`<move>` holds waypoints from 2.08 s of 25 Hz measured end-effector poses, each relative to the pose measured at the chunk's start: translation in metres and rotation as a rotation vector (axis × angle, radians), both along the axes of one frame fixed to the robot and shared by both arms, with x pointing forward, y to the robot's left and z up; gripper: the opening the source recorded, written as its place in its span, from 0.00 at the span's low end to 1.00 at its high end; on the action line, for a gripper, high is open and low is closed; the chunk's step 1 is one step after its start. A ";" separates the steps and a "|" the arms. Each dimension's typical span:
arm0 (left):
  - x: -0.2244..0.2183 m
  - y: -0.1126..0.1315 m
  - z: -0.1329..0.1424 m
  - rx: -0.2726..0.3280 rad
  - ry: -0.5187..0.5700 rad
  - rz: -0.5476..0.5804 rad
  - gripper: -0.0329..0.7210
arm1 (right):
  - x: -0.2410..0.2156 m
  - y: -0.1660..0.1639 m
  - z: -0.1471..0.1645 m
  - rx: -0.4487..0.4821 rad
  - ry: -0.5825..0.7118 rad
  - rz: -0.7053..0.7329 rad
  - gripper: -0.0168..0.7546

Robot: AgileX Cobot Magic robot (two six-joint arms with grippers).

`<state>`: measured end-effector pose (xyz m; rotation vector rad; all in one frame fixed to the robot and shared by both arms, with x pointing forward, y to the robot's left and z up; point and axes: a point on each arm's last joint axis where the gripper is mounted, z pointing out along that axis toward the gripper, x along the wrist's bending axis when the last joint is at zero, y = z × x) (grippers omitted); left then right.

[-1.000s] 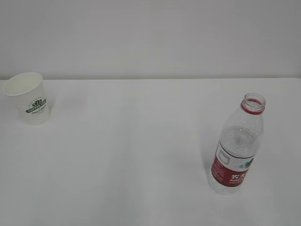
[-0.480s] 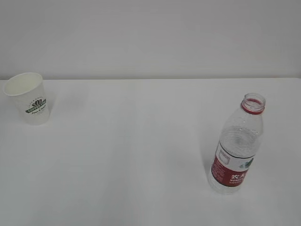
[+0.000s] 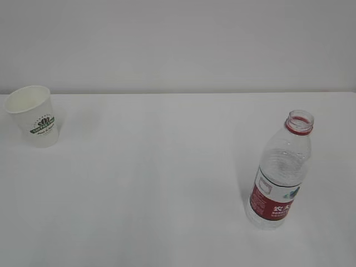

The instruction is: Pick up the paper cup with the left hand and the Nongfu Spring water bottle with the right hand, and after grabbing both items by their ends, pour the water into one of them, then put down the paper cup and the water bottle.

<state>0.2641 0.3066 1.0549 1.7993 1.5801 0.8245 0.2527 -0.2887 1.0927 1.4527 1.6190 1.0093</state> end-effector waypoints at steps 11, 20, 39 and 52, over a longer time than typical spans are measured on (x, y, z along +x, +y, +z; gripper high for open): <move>0.023 -0.005 0.025 -0.015 -0.261 -0.030 0.74 | 0.016 0.000 0.037 0.024 -0.118 -0.005 0.78; 0.044 -0.014 0.042 -0.083 -0.322 -0.056 0.73 | 0.041 -0.002 0.062 0.030 -0.182 -0.018 0.78; 0.070 -0.019 0.082 -0.094 -0.405 -0.065 0.73 | 0.073 0.000 0.088 0.084 -0.357 0.001 0.78; 0.095 -0.026 0.085 -0.124 -0.395 -0.072 0.73 | 0.099 0.005 0.097 0.084 -0.363 0.077 0.78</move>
